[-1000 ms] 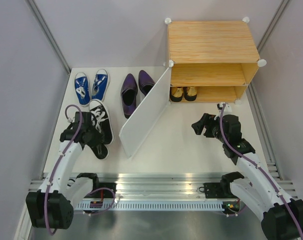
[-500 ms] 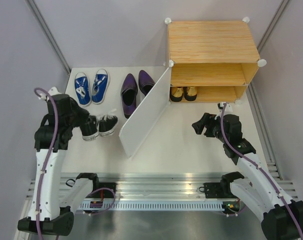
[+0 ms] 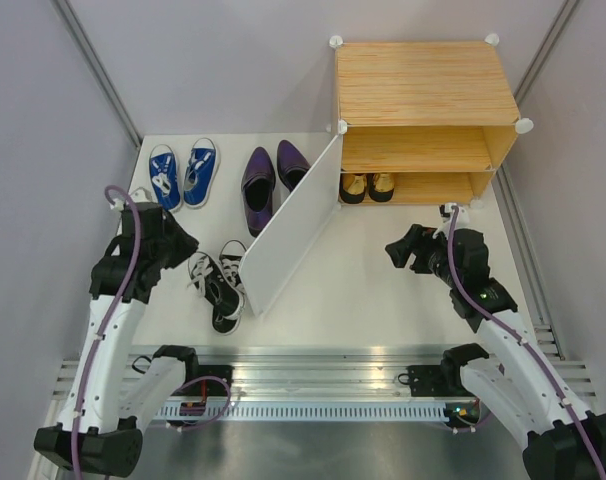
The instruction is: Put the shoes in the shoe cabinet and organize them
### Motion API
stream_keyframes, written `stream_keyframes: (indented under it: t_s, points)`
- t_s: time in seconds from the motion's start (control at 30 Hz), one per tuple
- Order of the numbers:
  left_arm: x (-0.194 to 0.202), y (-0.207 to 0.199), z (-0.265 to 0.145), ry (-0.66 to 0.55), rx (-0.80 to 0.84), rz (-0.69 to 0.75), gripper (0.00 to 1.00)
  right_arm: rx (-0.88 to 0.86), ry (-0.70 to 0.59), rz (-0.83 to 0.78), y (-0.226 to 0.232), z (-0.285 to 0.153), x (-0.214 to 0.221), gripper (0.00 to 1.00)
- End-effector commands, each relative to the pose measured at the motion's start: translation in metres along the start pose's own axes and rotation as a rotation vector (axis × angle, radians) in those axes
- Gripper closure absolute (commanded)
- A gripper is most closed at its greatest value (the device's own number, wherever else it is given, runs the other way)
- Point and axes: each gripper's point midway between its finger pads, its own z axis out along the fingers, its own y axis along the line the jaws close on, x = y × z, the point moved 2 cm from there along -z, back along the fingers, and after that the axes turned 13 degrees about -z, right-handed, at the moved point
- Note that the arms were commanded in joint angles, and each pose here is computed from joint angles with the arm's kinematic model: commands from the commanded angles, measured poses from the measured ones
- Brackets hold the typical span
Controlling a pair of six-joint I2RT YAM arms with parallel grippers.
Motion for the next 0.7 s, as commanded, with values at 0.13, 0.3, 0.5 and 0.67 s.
stream_keyframes:
  t_s: [0.13,0.3,0.5,0.67]
  points:
    - [0.057,0.027,0.027,0.220,-0.010,0.045,0.41,0.012,0.001,-0.013,-0.002,0.003,-0.004,0.17]
    - [0.070,0.030,0.032,0.261,0.014,0.034,0.35,0.019,0.003,-0.012,-0.004,0.005,0.001,0.17]
    - [0.088,0.041,0.048,0.338,-0.023,0.030,0.34,0.016,0.004,-0.013,-0.004,0.006,0.003,0.17]
    - [0.102,0.063,0.056,0.367,-0.115,0.037,0.33,0.010,0.000,-0.015,-0.004,0.007,0.004,0.17]
